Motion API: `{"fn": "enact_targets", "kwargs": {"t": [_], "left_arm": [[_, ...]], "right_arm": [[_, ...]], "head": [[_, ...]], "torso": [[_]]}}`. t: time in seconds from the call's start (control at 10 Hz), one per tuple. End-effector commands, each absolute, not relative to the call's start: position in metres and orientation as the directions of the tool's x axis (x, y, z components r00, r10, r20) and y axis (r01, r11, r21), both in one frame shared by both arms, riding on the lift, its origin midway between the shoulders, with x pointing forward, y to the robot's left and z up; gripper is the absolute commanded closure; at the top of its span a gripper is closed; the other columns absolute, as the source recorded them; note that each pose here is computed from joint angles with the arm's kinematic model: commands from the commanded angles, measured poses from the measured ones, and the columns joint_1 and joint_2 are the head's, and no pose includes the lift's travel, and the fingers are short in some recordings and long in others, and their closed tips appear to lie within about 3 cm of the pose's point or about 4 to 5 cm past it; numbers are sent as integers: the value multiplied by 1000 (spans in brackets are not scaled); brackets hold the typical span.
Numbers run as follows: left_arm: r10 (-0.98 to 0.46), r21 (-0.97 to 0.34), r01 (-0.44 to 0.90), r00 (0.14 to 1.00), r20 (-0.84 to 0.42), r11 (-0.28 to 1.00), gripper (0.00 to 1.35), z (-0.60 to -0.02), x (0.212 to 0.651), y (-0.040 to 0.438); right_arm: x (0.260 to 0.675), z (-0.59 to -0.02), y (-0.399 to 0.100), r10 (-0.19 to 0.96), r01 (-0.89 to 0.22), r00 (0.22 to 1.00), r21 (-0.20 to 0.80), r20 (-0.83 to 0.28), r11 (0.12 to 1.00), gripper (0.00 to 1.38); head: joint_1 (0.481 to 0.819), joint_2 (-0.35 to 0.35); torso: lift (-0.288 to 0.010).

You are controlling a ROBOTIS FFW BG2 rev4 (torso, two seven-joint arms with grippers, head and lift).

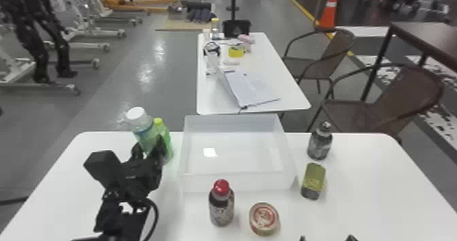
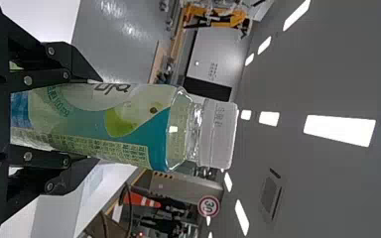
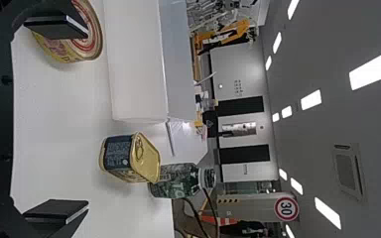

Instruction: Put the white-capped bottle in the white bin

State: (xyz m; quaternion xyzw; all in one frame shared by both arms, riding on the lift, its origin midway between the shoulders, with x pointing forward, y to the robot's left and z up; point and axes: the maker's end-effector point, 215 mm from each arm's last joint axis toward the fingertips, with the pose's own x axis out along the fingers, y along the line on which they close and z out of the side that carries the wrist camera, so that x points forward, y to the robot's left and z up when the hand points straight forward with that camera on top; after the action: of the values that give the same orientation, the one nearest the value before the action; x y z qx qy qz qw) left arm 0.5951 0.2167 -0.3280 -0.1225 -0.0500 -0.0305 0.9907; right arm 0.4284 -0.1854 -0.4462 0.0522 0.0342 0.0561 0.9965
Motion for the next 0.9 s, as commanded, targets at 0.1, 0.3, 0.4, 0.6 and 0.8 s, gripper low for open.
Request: {"fn": "enact_targets", "kwargs": {"t": [0.1,0.3,0.4,0.6,0.8], "left_arm": [[-192,-233,215,974,116,949,883,-314,615,160],[-314,-192,326,945,89,926,884,-319,629,118],[-376,-180,379,925,48,908,918,-332,635,100],[-441,-50,440,897,-19,897,918,-340,642,87],[-487,149,501,865,-122,852,920,-349,648,82]], "right_arm": [[430,-446,-183,118,-111,991,110,-60,988,85],[432,-445,-181,122,-115,991,111,-58,987,85],[433,-445,-180,124,-117,991,111,-58,987,85],[435,-444,-178,126,-119,991,112,-55,987,85],[437,-444,-177,129,-122,990,111,-54,986,85]], "head": [[549,0],[549,0],[549,0],[549,0],[549,0]], "torso": [[-100],[-100],[-100],[-100],[-100]]}}
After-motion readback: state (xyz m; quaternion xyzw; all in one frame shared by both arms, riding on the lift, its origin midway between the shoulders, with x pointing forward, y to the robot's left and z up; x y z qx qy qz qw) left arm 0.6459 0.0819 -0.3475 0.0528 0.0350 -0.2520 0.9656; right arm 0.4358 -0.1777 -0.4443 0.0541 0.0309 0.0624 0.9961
